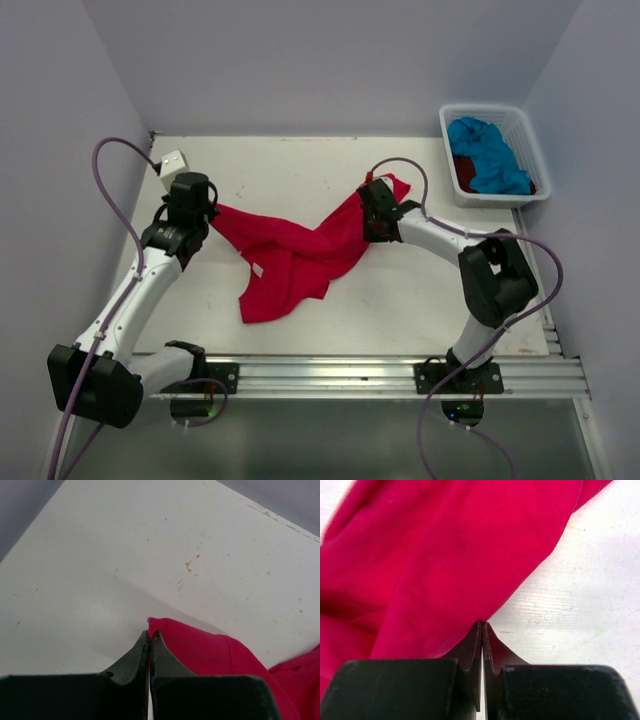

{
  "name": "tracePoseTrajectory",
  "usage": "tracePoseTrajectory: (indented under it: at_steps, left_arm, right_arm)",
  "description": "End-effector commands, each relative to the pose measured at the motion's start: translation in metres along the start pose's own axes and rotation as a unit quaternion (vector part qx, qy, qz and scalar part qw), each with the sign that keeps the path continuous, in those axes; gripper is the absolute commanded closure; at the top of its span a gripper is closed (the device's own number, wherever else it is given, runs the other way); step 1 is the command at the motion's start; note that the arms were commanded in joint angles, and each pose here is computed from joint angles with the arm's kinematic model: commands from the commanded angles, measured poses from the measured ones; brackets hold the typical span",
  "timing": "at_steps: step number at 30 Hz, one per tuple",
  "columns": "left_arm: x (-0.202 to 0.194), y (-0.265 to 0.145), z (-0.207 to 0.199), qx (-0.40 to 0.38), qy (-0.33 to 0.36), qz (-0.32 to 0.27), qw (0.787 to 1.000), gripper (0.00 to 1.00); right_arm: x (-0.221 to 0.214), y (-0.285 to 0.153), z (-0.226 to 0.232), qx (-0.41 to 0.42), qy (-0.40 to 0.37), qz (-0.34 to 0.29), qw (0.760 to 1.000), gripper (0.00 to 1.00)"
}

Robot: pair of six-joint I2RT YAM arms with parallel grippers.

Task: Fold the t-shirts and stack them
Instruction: Flatten out the tshirt

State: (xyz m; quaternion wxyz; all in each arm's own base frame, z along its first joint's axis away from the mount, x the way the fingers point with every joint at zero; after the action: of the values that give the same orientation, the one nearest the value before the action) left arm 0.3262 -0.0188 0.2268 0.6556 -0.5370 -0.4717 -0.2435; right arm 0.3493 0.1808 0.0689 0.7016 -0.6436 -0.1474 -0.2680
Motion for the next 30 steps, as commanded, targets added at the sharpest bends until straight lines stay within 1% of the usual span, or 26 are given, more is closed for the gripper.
tracePoseTrajectory:
  at_steps: [1, 2, 3, 6, 7, 8, 9, 10, 13, 14, 15, 16, 17, 18, 19, 20, 21, 22, 23, 24, 25, 26, 27, 28, 29, 30]
  left_arm:
    - [0.005, -0.002, 0.003, 0.001, -0.019, -0.013, 1.000, 1.00]
    - [0.006, -0.002, 0.002, 0.000, -0.019, -0.015, 1.000, 1.00]
    - [0.006, -0.002, 0.002, -0.002, -0.020, -0.014, 1.000, 1.00]
    - [0.004, -0.001, -0.001, -0.008, -0.021, -0.013, 1.000, 1.00]
    - [0.004, -0.001, -0.001, -0.010, -0.021, -0.012, 1.000, 1.00]
    - [0.004, -0.001, -0.002, -0.011, -0.022, -0.012, 1.000, 1.00]
    - [0.004, -0.001, -0.002, -0.013, -0.022, -0.011, 1.000, 1.00]
    - [0.004, -0.002, -0.002, -0.013, -0.023, -0.012, 1.000, 1.00]
    - [0.005, -0.004, -0.001, -0.014, -0.025, -0.014, 1.000, 1.00]
    - [0.005, -0.004, -0.001, -0.014, -0.025, -0.014, 0.999, 1.00]
    - [0.004, -0.005, -0.001, -0.016, -0.025, -0.013, 0.999, 1.00]
    - [0.005, -0.006, -0.001, -0.016, -0.026, -0.015, 0.999, 1.00]
    - [0.005, -0.007, 0.000, -0.016, -0.026, -0.015, 0.999, 1.00]
    - [0.006, -0.008, 0.000, -0.017, -0.026, -0.017, 0.999, 1.00]
    - [0.006, -0.009, 0.001, -0.017, -0.025, -0.017, 0.999, 1.00]
    - [0.005, -0.009, 0.001, -0.016, -0.025, -0.017, 0.999, 1.00]
    - [0.005, -0.009, 0.002, -0.015, -0.024, -0.017, 0.999, 1.00]
    - [0.005, -0.010, 0.003, -0.014, -0.023, -0.017, 0.999, 1.00]
    - [0.004, -0.010, 0.003, -0.014, -0.023, -0.017, 0.999, 1.00]
    - [0.004, -0.010, 0.003, -0.015, -0.023, -0.016, 0.999, 1.00]
    - [0.004, -0.010, 0.003, -0.015, -0.022, -0.016, 1.000, 1.00]
    - [0.003, -0.009, 0.002, -0.016, -0.023, -0.015, 1.000, 1.00]
    - [0.002, -0.008, 0.001, -0.019, -0.023, -0.014, 0.999, 1.00]
    - [0.001, -0.008, 0.000, -0.021, -0.023, -0.013, 0.999, 1.00]
    - [0.001, -0.007, -0.001, -0.023, -0.024, -0.012, 0.999, 1.00]
    - [0.000, -0.007, -0.003, -0.028, -0.025, -0.011, 0.999, 1.00]
  right_arm:
    - [0.040, -0.041, 0.023, 0.072, 0.000, -0.072, 0.995, 1.00]
    - [0.040, -0.046, 0.025, 0.089, -0.005, -0.078, 0.993, 1.00]
    - [0.048, -0.055, 0.038, 0.130, -0.006, -0.095, 0.987, 1.00]
    - [0.066, -0.074, 0.058, 0.187, -0.016, -0.124, 0.974, 1.00]
    - [0.068, -0.077, 0.069, 0.211, -0.028, -0.118, 0.970, 1.00]
    - [0.067, -0.068, 0.078, 0.221, -0.038, -0.105, 0.969, 1.00]
    - [0.082, -0.072, 0.093, 0.243, -0.045, -0.113, 0.962, 1.00]
    - [0.081, -0.071, 0.108, 0.274, -0.055, -0.097, 0.955, 1.00]
    - [0.085, -0.042, 0.142, 0.310, -0.064, -0.052, 0.947, 1.00]
    - [0.100, -0.040, 0.157, 0.323, -0.062, -0.058, 0.943, 1.00]
    - [0.085, -0.008, 0.160, 0.306, -0.063, -0.022, 0.950, 1.00]
    - [0.082, 0.006, 0.163, 0.297, -0.065, -0.011, 0.953, 1.00]
    - [0.095, 0.010, 0.170, 0.290, -0.062, -0.026, 0.955, 1.00]
    - [0.082, 0.036, 0.167, 0.266, -0.062, -0.004, 0.962, 1.00]
    - [0.082, 0.045, 0.166, 0.252, -0.056, -0.002, 0.966, 1.00]
    - [0.094, 0.050, 0.163, 0.225, -0.049, -0.023, 0.973, 1.00]
    - [0.080, 0.068, 0.154, 0.196, -0.053, 0.002, 0.979, 1.00]
    - [0.080, 0.072, 0.150, 0.178, -0.051, 0.002, 0.983, 1.00]
    - [0.083, 0.076, 0.145, 0.156, -0.051, -0.004, 0.986, 0.74]
    - [0.081, 0.071, 0.142, 0.150, -0.055, -0.002, 0.987, 0.61]
    - [0.084, 0.065, 0.141, 0.153, -0.055, -0.010, 0.987, 0.51]
    - [0.068, 0.069, 0.129, 0.143, -0.057, 0.000, 0.988, 0.44]
    - [0.074, 0.064, 0.130, 0.154, -0.051, -0.024, 0.987, 0.40]
    - [0.087, 0.040, 0.132, 0.169, -0.046, -0.049, 0.983, 0.38]
    - [0.073, 0.041, 0.121, 0.163, -0.047, -0.041, 0.985, 0.37]
    - [0.079, 0.032, 0.123, 0.176, -0.043, -0.060, 0.982, 0.36]
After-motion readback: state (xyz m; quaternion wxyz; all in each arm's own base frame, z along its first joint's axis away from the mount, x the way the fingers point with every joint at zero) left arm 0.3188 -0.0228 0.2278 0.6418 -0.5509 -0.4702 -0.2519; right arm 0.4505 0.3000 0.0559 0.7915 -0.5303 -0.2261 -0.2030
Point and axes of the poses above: each gripper's point midway between its finger pads, its own y axis out along the fingers, its own z axis along the line the jaws close on, x = y × z, the point moved 2 cm from there along -y, back along the fingers, and after that the axes turned 11 degrees about y, right-handed, at the moved point
